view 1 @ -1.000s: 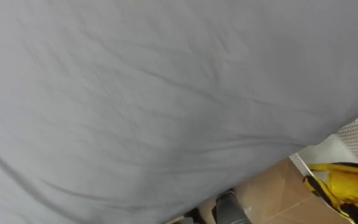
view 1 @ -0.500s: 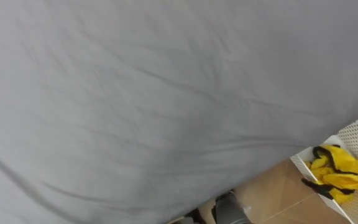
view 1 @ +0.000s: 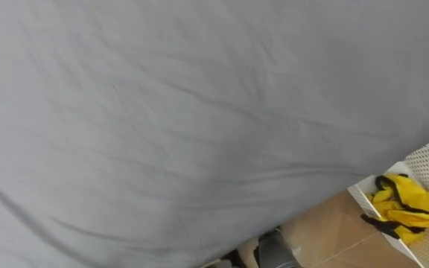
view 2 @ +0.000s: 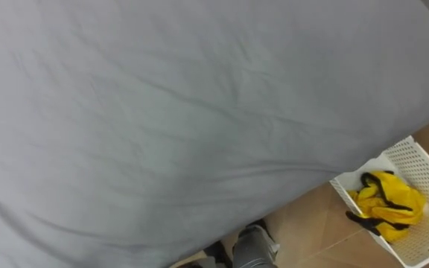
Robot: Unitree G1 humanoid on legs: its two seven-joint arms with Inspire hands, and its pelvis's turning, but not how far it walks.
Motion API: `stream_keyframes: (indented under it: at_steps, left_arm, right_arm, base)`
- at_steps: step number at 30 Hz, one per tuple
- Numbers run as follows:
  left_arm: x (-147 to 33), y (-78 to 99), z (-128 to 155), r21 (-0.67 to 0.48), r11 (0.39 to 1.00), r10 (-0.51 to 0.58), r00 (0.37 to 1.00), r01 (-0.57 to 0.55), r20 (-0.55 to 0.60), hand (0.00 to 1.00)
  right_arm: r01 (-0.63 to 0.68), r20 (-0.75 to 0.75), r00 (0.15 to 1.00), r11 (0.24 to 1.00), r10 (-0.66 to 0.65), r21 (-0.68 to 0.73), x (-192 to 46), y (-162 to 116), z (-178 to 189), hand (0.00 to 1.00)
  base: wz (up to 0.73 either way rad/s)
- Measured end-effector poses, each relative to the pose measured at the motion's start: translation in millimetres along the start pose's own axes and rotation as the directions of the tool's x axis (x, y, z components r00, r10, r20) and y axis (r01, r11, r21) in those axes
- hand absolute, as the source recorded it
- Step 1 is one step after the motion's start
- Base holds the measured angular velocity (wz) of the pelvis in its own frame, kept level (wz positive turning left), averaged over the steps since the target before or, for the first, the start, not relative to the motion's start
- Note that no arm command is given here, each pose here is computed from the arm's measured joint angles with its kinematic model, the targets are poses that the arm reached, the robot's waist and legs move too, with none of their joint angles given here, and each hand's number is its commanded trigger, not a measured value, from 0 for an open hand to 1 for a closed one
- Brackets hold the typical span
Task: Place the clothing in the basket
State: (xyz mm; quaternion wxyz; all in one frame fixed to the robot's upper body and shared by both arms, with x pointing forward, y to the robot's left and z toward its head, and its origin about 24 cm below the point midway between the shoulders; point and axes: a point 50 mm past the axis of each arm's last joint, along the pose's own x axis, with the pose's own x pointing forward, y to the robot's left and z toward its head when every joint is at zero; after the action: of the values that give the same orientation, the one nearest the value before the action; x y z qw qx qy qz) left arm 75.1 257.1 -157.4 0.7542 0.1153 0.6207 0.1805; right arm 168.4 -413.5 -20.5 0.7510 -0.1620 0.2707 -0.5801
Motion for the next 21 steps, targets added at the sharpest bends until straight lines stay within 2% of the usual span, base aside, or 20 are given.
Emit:
stream_keyframes:
  at_steps: [3, 7, 13, 17, 21]
  left_arm:
    - [0.1, 0.6, -2.1, -0.003, 1.0, -0.001, 1.0, 0.001, -0.002, 0.0]
    - [0.2, 5.2, -10.6, 0.007, 1.0, 0.005, 1.0, -0.005, -0.01, 0.0]
    - [-1.5, 18.1, -15.5, 0.083, 0.995, 0.049, 0.998, -0.053, 0.044, 0.0]
    - [-2.7, 20.7, -18.7, 0.114, 0.989, 0.081, 0.994, -0.089, 0.079, 0.0]
    - [-4.1, 15.2, -18.1, 0.107, 0.988, 0.097, 0.991, -0.107, 0.093, 0.0]
  right_arm:
    - [-0.011, -0.009, 1.0, 1.0, 0.011, -0.002, -3.0, 1.5, -6.3, 0.0]
    - [-0.076, -0.06, 0.995, 0.997, 0.076, 0.005, -19.3, 15.1, -29.2, 0.0]
    - [-0.183, -0.2, 0.966, 0.98, 0.165, -0.073, -47.0, 13.4, -91.9, 0.0]
    - [-0.323, -0.308, 0.908, 0.942, 0.283, -0.086, -77.3, 19.0, -131.6, 0.0]
    - [-0.472, -0.361, 0.834, 0.879, 0.417, -0.074, -105.6, 38.3, -147.3, 0.0]
  base:
    - [0.12]
    - [0.15]
    - [0.56]
    - [0.65]
    - [0.42]
